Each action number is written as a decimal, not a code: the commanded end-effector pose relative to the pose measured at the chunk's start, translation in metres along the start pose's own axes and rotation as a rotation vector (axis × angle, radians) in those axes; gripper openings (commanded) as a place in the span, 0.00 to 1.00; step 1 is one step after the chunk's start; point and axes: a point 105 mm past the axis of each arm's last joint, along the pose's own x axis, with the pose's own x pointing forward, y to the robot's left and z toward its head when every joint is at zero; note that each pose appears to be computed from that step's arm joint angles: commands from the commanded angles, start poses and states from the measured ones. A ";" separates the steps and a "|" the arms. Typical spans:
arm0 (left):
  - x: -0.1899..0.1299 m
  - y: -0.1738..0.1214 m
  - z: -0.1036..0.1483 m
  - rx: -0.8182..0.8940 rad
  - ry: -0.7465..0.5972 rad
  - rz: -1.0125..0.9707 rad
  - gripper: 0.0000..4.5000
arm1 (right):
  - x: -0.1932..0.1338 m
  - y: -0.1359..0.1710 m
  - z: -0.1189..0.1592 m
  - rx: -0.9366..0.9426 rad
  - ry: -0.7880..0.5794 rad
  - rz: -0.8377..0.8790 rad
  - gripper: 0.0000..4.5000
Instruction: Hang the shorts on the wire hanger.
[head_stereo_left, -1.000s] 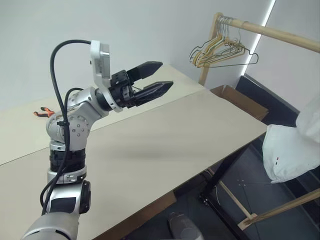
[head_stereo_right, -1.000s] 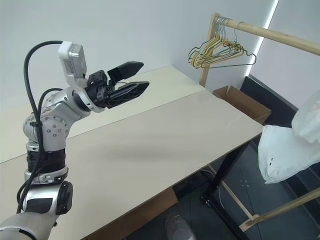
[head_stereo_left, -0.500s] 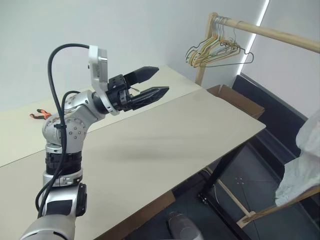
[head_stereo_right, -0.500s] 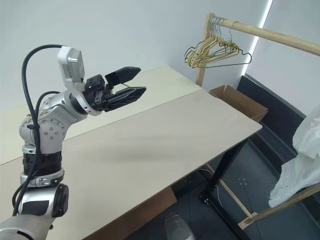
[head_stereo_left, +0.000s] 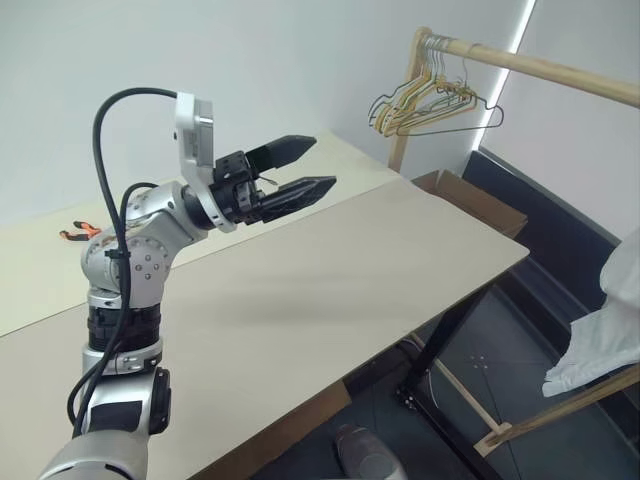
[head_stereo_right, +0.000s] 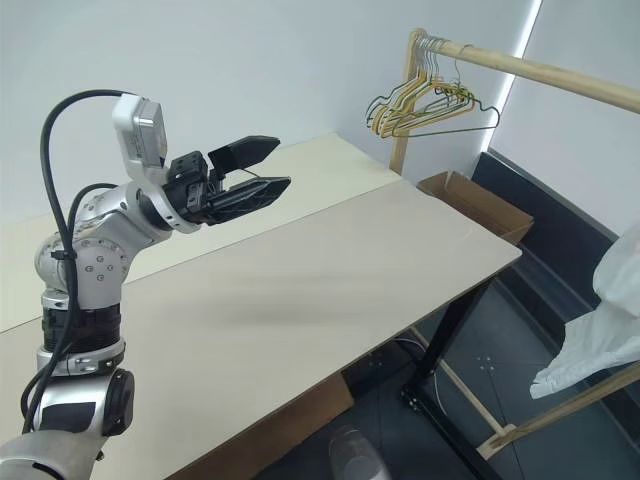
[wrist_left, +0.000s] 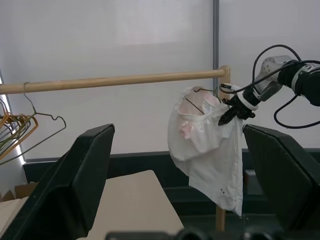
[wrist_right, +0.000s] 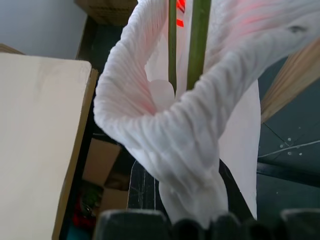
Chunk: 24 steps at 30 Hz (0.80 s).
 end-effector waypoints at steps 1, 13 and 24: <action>0.001 -0.002 0.011 0.042 -0.019 -0.007 0.99 | -0.013 0.001 0.016 -0.001 -0.073 0.017 0.00; 0.001 0.000 0.011 0.051 -0.011 0.003 0.99 | -0.009 0.005 0.016 -0.064 -0.066 -0.003 0.00; 0.001 0.000 0.014 0.058 -0.006 0.004 0.99 | -0.016 0.044 0.036 -0.442 -0.133 0.108 0.00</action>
